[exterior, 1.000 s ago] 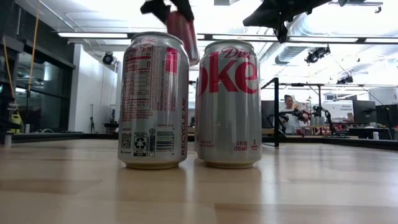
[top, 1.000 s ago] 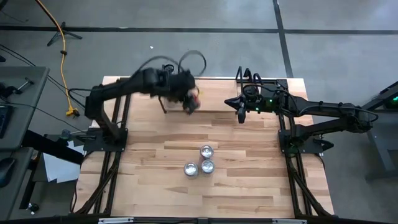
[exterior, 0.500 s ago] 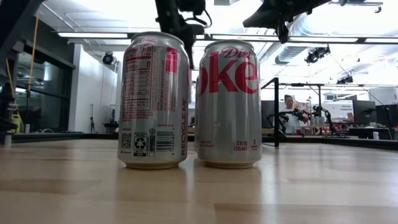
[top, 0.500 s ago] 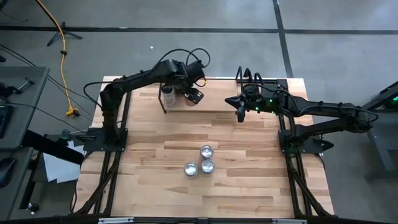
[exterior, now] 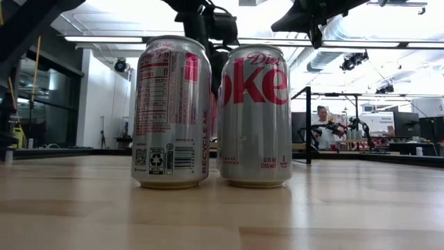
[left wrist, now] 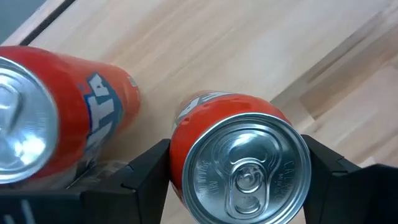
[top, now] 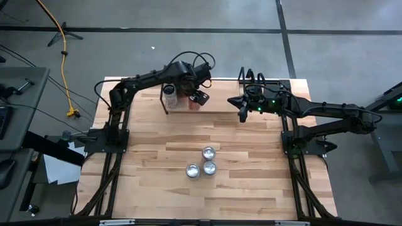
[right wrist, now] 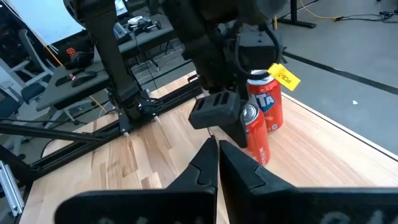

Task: Place canned beverage on shelf
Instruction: Put the orange soda can aligned with the other orange soda can on the shelf

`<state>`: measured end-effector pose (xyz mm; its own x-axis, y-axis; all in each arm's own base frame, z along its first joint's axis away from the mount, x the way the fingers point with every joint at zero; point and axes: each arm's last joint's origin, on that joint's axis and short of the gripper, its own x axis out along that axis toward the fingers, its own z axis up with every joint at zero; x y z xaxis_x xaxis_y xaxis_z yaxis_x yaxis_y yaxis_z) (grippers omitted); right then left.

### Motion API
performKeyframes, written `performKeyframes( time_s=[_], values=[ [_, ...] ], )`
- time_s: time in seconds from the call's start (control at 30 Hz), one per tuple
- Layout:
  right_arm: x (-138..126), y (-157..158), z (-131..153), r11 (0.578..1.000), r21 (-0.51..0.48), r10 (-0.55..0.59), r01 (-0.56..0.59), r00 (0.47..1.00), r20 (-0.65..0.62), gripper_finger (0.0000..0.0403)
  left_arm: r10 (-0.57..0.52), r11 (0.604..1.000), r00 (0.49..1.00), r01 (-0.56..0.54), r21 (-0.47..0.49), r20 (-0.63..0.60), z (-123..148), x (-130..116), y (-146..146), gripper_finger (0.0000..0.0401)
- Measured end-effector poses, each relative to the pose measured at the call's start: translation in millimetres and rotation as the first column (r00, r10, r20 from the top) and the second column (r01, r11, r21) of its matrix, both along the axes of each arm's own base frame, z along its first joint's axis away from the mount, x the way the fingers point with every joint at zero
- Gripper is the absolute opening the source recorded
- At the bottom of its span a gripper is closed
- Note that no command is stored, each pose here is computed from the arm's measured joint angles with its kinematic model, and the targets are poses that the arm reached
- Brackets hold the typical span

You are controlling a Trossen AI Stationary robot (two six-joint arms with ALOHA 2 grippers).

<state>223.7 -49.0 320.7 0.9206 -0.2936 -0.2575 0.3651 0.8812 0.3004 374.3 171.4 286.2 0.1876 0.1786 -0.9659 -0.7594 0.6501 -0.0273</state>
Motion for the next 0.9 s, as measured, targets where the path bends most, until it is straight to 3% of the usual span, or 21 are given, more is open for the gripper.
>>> performKeyframes(
  time_s=[0.33,0.9],
  values=[
    [0.0,0.0,0.0,1.0,-0.001,0.001,-0.001,1.0,0.0,0.0,0.0,1.0,1.0,-0.001,0.018,0.025,1.8,0.2,4.5,0.0248],
    [0.0,0.0,0.0,1.0,0.0,0.0,0.0,1.0,0.0,0.0,-0.025,0.998,1.0,0.024,0.059,0.014,-1.6,4.1,5.5,0.0251]
  ],
)
